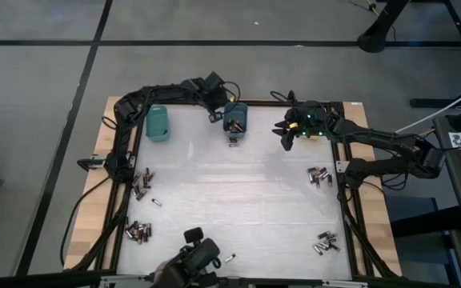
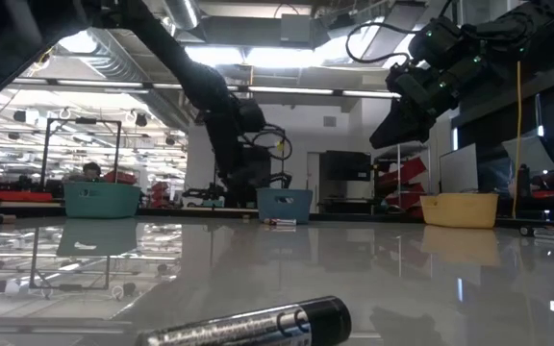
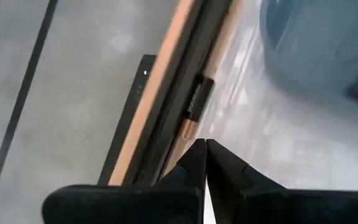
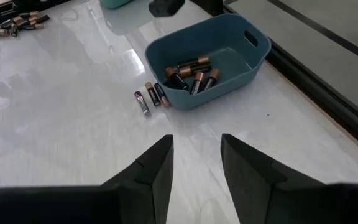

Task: Sort batteries
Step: Put the brown battery into the green bin

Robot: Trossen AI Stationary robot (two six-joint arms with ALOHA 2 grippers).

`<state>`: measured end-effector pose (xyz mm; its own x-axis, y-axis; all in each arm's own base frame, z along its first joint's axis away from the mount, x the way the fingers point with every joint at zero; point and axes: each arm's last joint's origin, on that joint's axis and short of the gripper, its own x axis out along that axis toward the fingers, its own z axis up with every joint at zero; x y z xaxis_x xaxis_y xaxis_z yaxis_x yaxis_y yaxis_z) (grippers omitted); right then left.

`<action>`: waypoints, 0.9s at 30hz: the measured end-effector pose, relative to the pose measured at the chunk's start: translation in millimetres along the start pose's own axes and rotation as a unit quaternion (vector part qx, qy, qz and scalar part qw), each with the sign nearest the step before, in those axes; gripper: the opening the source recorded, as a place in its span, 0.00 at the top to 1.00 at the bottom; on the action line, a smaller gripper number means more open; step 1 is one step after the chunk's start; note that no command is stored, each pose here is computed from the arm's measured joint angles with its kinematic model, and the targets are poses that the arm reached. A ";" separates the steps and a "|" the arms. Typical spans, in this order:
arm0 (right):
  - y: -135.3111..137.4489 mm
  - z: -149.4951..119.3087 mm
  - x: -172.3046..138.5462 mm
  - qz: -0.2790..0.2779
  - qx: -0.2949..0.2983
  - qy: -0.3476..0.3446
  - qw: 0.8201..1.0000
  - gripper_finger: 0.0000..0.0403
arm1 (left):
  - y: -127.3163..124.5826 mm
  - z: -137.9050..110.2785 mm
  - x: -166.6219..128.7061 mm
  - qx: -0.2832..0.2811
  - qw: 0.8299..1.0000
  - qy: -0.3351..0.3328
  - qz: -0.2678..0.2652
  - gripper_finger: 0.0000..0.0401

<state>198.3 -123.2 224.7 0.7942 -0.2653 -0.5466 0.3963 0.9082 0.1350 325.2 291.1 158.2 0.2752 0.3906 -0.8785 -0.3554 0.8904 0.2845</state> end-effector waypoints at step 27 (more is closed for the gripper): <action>-0.7 0.1 0.0 -0.012 0.000 -0.001 1.000 0.66 | -6.1 17.7 8.3 0.026 0.997 -0.074 0.008 1.00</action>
<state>198.0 -123.8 224.7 0.7850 -0.2874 -0.5488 0.4152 0.9016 0.1217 345.5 293.0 156.0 0.3998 0.4308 -0.8091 -0.3150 0.8935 0.3202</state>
